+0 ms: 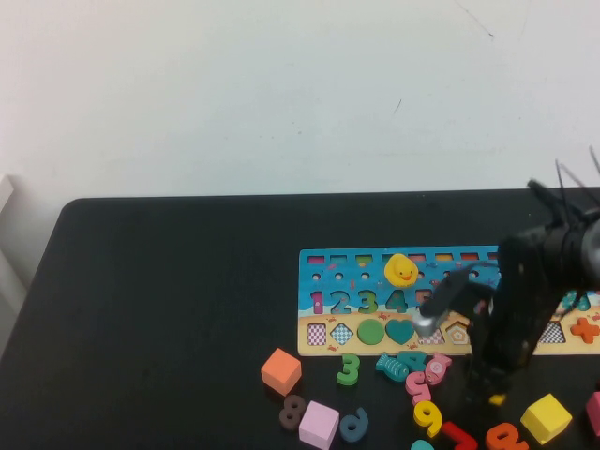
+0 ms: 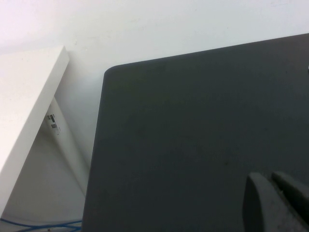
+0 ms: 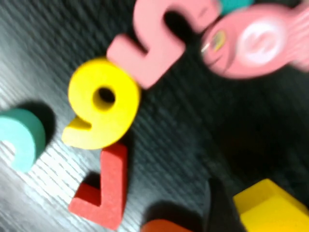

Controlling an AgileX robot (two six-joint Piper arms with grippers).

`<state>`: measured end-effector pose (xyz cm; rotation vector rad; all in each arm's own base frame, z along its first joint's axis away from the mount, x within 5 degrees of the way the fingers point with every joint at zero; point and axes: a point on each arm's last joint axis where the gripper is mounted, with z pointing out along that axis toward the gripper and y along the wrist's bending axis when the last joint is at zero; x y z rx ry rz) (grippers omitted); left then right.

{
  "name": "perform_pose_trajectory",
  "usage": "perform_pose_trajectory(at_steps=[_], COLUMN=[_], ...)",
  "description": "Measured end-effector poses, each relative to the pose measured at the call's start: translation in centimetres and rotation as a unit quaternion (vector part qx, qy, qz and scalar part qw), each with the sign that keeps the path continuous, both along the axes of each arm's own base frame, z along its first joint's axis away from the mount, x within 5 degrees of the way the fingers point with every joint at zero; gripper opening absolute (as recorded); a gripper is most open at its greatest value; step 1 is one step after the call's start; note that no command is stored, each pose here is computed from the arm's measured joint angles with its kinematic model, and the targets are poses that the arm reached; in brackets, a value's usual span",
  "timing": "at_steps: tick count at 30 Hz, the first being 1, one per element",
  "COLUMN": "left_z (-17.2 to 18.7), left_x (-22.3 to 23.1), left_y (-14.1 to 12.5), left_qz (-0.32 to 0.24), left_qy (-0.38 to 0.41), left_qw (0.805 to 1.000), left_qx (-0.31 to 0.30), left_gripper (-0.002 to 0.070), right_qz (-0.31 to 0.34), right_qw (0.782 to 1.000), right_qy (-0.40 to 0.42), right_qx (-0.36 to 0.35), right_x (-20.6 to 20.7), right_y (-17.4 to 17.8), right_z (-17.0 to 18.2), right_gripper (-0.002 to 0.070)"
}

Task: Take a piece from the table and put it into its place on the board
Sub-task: Pick up the "Pentagon", then place the "Pentagon" into the hole of the Pentagon

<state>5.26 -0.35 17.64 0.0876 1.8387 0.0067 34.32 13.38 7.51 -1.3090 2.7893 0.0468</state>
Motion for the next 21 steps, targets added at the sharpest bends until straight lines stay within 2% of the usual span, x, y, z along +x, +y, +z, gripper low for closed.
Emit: perform_pose_trajectory(at_steps=[10, 15, 21], left_z=[0.0, 0.0, 0.0], left_x=[0.0, 0.0, 0.0], left_y=[0.0, 0.0, 0.0], left_qz=[0.0, 0.0, 0.0], left_qy=[0.0, 0.0, 0.0], left_qw=[1.0, 1.0, 1.0], left_qx=[0.0, 0.0, 0.0], left_gripper=[-0.0003, -0.0003, -0.0003], right_qz=[-0.031, -0.043, -0.044], right_qw=[0.997, 0.995, 0.995], right_qy=[-0.06, -0.086, -0.08], right_qx=[0.029, 0.034, 0.028], right_x=[3.6, 4.9, 5.2], right_y=[1.4, 1.7, 1.8], right_z=[4.6, 4.2, 2.3], right_gripper=[0.0377, 0.0377, 0.0377])
